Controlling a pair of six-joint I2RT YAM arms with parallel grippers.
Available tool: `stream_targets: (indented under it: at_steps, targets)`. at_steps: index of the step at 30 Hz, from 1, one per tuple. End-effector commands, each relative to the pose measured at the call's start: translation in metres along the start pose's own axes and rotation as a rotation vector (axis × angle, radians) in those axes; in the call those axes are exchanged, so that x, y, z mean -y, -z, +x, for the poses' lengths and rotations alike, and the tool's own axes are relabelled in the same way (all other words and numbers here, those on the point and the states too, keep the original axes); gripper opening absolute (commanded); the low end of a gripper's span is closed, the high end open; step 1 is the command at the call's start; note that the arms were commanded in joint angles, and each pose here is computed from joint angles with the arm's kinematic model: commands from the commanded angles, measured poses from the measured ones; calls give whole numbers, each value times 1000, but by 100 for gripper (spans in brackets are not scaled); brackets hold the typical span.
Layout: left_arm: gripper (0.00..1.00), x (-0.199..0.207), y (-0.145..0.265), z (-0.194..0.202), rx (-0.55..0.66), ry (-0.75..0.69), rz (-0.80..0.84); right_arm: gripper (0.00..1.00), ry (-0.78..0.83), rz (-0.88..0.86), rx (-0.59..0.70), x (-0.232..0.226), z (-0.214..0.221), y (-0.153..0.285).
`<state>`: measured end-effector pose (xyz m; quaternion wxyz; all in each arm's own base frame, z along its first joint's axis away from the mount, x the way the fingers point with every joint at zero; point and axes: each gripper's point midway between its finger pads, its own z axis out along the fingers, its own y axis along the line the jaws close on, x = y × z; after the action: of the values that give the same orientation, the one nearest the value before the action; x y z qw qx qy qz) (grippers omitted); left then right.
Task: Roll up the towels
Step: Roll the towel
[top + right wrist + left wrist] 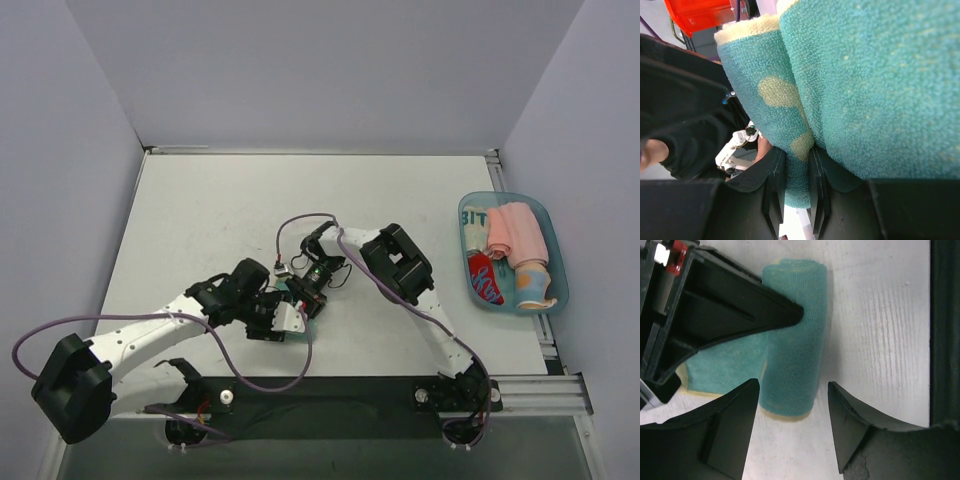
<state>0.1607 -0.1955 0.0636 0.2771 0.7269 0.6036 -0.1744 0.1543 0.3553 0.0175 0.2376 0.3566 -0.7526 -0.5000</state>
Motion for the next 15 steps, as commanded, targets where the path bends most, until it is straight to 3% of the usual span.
stream_targets:
  at_steps: [1,6,11,15]
  targets:
    - [67,-20,-11,-7,-8,-75,-79,1,3,160,-90,44,16,-1]
    - [62,-5,-32,8,-74,-57,-6,6,8,173,-66,41,5,5]
    - [19,13,-38,31,-181,31,87,21,-16,204,-27,38,-1,22]
    - [8,42,-33,46,-237,136,187,36,-54,241,38,40,-7,48]
